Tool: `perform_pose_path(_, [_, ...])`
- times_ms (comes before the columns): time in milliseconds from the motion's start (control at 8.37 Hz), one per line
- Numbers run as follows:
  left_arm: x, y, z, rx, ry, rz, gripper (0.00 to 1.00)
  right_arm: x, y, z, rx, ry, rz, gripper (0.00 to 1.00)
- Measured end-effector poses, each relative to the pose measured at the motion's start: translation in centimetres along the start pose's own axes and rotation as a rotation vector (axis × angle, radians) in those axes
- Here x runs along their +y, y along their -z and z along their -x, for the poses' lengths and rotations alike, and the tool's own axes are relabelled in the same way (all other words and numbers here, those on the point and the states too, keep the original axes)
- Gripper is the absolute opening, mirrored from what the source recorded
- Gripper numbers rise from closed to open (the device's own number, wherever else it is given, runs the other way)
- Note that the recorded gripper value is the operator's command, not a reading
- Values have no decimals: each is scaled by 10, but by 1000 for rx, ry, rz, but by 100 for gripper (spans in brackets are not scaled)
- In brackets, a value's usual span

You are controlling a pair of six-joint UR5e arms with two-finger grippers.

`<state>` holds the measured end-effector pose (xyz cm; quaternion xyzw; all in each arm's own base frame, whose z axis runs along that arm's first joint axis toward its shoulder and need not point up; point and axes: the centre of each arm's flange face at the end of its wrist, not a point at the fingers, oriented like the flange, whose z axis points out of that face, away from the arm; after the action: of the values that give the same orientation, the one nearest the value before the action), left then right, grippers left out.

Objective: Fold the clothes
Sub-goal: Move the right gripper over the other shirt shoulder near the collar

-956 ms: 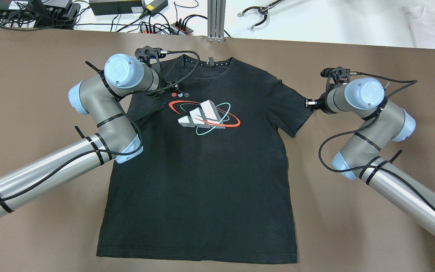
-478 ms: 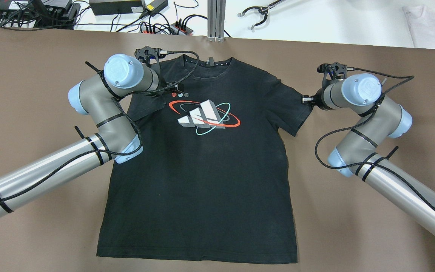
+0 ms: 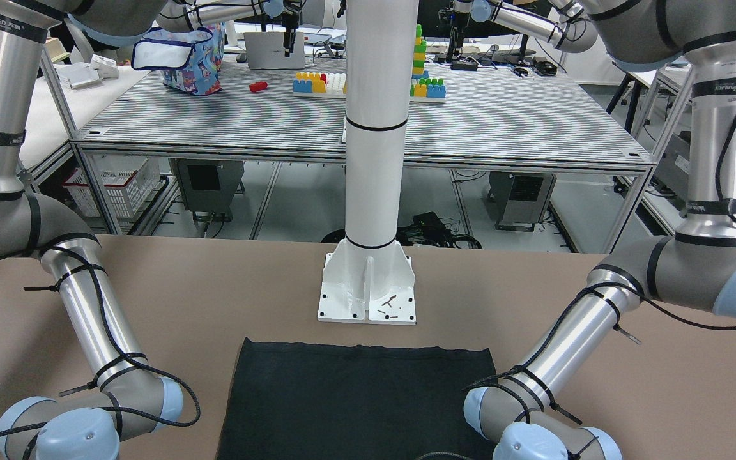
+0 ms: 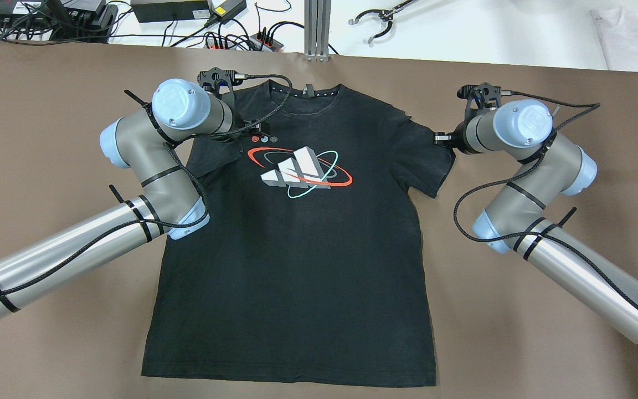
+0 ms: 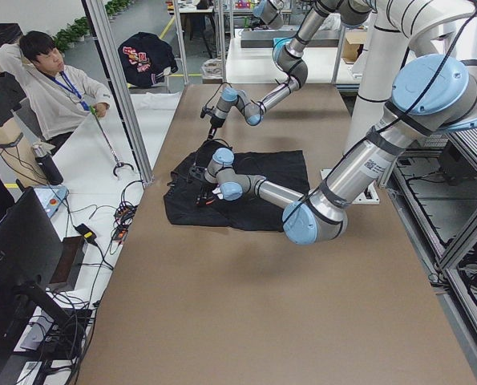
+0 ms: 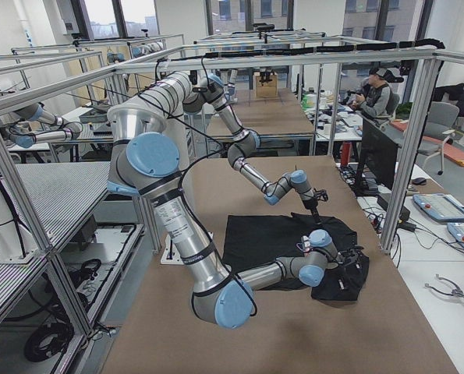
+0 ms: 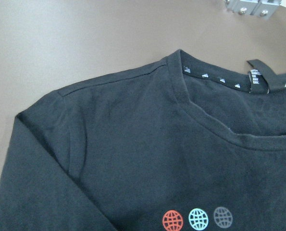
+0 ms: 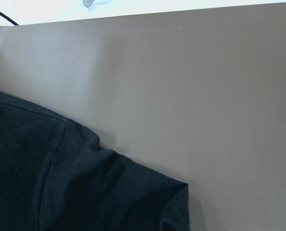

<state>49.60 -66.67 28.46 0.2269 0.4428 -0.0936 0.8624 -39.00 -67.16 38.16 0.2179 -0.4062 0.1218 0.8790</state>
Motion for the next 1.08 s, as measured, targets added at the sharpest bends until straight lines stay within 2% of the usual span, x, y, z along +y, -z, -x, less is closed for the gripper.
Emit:
perform_pose_path(359, [-4, 1, 5, -4, -20, -6, 100, 8, 6, 77, 6, -98, -11, 0])
perform_pose_path(717, [-6, 1, 7, -7, -21, -7, 100, 23, 7, 135, 58, -147, -50, 0])
perform_pose_path(1076, [-6, 1, 7, -8, -21, -7, 100, 32, -2, 160, 97, -190, -85, 0])
